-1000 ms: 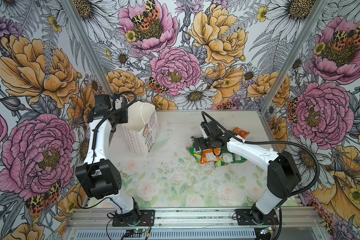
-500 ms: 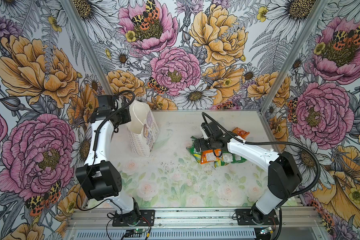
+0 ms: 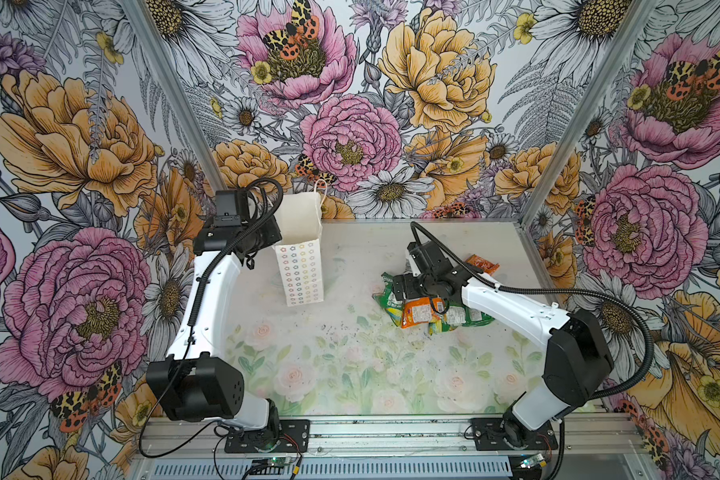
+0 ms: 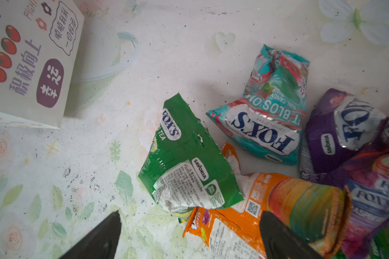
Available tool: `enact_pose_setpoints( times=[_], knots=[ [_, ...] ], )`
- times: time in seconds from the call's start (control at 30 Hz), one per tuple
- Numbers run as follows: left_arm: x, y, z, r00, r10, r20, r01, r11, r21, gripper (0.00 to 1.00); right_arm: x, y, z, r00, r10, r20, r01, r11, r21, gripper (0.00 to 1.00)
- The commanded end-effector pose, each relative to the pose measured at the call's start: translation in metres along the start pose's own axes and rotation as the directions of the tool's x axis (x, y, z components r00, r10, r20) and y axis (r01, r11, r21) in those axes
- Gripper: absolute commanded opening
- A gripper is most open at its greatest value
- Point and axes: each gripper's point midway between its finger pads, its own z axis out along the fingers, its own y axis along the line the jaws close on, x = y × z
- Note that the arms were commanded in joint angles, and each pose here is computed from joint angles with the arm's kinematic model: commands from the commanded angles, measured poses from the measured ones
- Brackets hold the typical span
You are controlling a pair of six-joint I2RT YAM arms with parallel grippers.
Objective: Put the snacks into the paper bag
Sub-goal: 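Slide the held bag with the left gripper closer to the snack pile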
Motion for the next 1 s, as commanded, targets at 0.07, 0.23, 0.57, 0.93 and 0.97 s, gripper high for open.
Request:
enact_pose_setpoints(
  times=[0.07,0.23,0.57,0.93,0.97],
  knots=[
    [0.002,-0.023,-0.016,0.998,-0.035,0.058,0.036,0.999,-0.009,0.0,-0.004,-0.009,-0.013,0.998,0.06,0.022,-0.06,0.998,0.018,0.97],
    [0.009,-0.039,-0.017,0.994,-0.07,0.083,0.069,0.997,0.018,0.0,-0.004,-0.006,-0.014,0.995,0.102,0.009,-0.102,0.995,-0.012,0.95],
    [0.022,-0.059,-0.007,0.987,-0.122,0.109,0.118,0.992,0.043,0.0,-0.003,0.002,-0.016,0.989,0.149,-0.01,-0.15,0.987,-0.058,0.97],
    [0.034,-0.068,0.0,0.977,-0.168,0.132,0.158,0.984,0.082,0.0,0.004,0.012,-0.007,0.952,0.297,-0.08,-0.304,0.948,-0.099,0.97],
    [0.034,-0.067,0.0,0.976,-0.173,0.135,0.163,0.983,0.081,0.0,0.005,0.013,-0.006,0.944,0.317,-0.086,-0.325,0.941,-0.096,0.97]
  ],
)
